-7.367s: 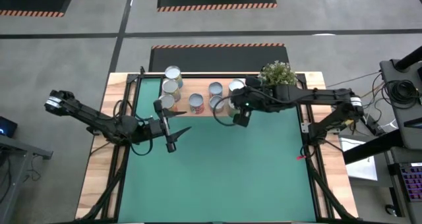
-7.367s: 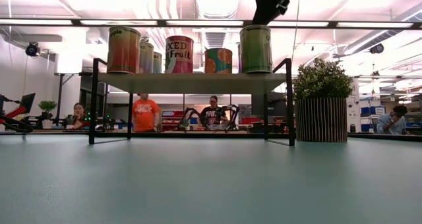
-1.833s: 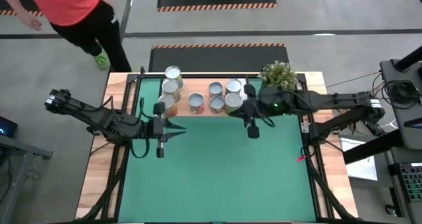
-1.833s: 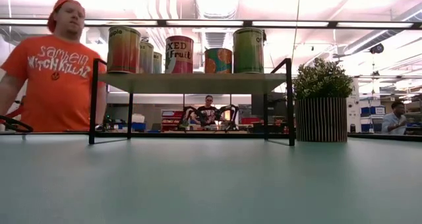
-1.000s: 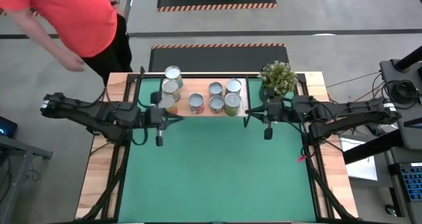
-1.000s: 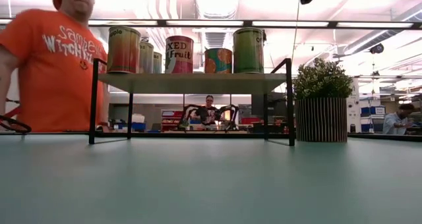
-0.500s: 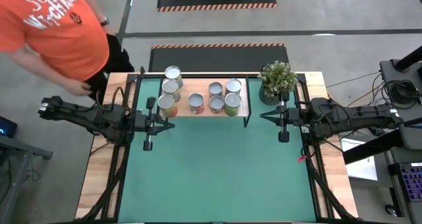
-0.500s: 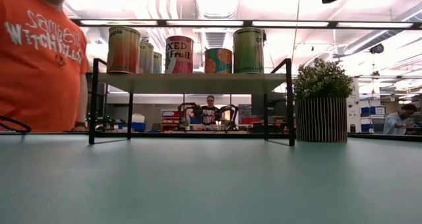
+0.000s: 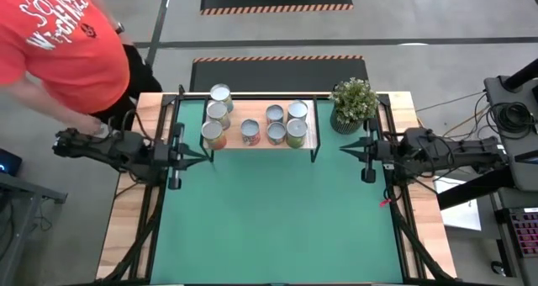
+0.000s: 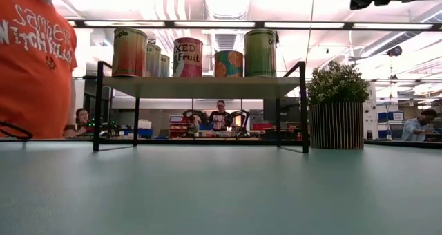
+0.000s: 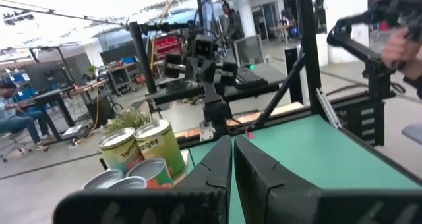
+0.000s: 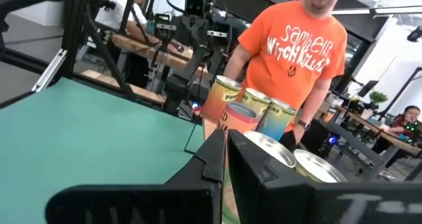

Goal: Pick and place cans onto a shelf
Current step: Return to Home Position

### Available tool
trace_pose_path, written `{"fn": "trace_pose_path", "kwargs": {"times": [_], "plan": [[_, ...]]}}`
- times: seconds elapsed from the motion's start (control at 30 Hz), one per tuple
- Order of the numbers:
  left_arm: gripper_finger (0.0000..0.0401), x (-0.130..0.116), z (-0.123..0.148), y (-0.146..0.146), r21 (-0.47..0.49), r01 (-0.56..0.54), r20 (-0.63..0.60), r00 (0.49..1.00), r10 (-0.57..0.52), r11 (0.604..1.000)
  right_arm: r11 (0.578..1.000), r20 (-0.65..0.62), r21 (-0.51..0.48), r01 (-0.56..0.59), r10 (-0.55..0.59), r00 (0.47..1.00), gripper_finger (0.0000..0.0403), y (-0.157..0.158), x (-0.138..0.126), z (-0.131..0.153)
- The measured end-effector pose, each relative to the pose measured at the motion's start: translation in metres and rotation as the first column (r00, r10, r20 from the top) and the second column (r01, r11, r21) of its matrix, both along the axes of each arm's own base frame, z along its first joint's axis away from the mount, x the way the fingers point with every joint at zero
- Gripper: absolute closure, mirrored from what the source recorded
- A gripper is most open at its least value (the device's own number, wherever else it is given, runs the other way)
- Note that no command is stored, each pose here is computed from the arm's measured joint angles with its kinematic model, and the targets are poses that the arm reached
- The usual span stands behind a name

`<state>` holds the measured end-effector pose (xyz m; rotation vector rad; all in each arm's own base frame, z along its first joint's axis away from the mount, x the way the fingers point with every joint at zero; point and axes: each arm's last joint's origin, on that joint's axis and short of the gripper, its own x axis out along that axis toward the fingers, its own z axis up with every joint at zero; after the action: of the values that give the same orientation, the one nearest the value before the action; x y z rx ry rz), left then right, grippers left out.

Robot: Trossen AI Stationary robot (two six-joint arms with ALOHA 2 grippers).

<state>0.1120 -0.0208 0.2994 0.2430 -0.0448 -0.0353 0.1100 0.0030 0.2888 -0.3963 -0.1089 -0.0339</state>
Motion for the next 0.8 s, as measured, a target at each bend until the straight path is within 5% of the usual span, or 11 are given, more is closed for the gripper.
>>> {"fn": "trace_pose_path", "kwargs": {"times": [0.7, 0.8], "plan": [[0.0401, -0.022, -0.059, 0.005, -0.099, 0.011, 0.092, 0.996, -0.002, 0.995, 0.999, 0.157, 0.051, -0.011, 0.003, 0.988, 0.0394, -0.002, -0.036, -0.045], [0.0401, -0.024, -0.064, 0.006, -0.101, 0.012, 0.101, 0.995, -0.001, 0.995, 0.999, 0.107, 0.052, -0.010, 0.004, 0.994, 0.0394, -0.001, -0.033, -0.052]]}}
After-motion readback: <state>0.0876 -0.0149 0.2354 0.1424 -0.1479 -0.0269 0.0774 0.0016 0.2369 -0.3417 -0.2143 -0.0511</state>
